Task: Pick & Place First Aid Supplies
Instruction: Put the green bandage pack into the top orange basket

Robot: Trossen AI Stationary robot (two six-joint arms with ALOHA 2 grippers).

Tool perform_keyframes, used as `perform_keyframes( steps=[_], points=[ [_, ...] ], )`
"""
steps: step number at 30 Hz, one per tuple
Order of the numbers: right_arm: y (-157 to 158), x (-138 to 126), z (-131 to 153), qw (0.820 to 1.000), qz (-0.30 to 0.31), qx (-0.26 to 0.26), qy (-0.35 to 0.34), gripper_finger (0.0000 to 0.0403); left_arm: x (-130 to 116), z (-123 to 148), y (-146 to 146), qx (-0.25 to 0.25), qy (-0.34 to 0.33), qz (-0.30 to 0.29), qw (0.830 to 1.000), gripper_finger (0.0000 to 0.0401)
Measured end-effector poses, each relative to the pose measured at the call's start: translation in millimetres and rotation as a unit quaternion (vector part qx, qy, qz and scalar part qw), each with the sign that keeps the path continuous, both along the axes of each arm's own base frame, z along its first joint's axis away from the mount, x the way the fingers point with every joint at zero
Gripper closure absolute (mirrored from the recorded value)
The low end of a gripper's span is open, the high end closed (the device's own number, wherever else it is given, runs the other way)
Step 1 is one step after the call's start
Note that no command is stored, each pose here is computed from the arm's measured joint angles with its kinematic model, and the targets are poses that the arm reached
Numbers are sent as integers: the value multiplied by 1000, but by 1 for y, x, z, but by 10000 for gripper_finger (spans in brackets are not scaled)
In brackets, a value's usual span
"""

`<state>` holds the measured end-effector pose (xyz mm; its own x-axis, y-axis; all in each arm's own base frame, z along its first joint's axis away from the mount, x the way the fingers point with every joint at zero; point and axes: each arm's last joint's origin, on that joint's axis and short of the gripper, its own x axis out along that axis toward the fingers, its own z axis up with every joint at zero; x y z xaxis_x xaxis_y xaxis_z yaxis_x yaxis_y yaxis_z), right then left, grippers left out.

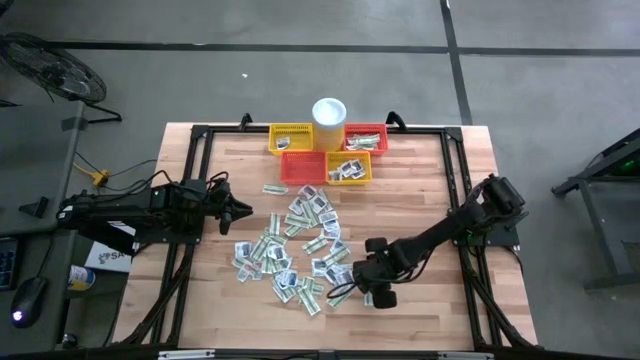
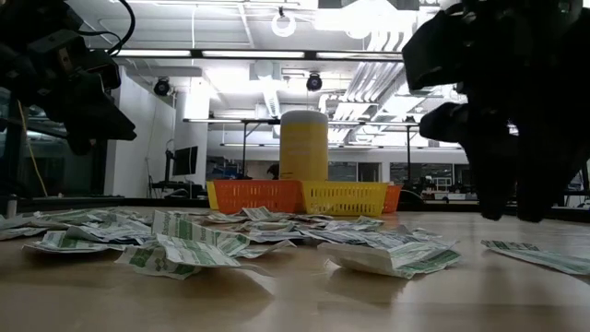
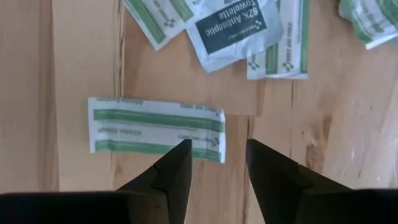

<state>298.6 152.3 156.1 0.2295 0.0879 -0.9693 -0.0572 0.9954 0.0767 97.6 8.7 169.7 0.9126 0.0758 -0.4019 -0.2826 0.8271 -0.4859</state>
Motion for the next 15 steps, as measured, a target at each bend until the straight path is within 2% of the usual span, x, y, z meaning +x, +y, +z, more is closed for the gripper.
perform_keyframes(
  steps=[9, 15],
  points=[
    [8, 6, -20, 1000, -6, -1, 7, 260, 0, 0, 0, 0, 0, 0, 1000, 321],
    [14, 4, -30, 1000, -12, -13, 16, 285, 0, 0, 0, 0, 0, 0, 1000, 321]
  ],
)
